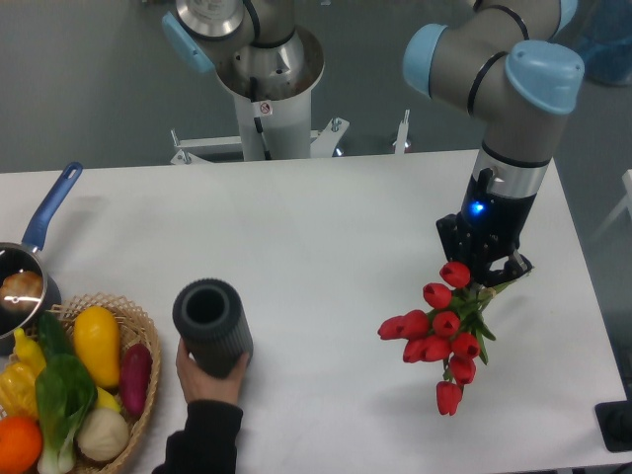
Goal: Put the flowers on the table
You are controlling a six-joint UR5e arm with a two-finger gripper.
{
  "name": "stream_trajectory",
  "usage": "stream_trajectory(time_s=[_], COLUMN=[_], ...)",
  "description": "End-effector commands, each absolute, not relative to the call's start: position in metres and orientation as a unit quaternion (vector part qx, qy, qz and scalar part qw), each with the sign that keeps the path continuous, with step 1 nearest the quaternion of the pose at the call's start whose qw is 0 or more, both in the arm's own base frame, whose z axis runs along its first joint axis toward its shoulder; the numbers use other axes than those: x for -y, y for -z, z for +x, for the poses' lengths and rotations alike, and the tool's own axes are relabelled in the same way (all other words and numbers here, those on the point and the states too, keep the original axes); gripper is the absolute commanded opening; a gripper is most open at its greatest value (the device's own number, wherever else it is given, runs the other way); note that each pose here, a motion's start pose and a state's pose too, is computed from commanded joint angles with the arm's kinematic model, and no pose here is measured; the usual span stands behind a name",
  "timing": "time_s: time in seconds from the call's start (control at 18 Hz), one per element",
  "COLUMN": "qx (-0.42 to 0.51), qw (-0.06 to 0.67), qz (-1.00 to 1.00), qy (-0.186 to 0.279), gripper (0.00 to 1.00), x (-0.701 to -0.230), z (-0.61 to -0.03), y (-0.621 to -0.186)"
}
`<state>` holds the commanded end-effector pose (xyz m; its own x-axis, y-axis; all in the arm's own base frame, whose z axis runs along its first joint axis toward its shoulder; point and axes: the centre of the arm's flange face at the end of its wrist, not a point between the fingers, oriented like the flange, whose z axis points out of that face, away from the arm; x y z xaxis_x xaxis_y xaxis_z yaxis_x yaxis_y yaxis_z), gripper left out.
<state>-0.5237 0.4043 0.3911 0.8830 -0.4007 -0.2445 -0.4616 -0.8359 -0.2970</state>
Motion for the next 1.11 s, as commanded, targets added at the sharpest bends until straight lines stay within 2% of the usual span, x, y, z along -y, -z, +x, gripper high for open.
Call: stream_trajectory(time_s=[0.28, 0.56, 0.83, 0.94, 1.11], qx=[-0.233, -0.266, -0.272, -0.268, -0.266], qw=[0.156, 0.092, 0.089, 0.090, 0.089], qz=[-0.957, -0.957, -0.956, -0.957, -0.959], qy=[-0.079, -0.072, -0.061, -0.060, -0.049], gripper=[0.00, 0.00, 0.01, 0.05, 0.20], x=[-0.411, -0.441, -0.460, -0.467, -0.477], z=[-0.506, -0.468, -0.446, -0.442, -0.428], y=[-0.383, -0.357, -0.335, -0.330, -0.321])
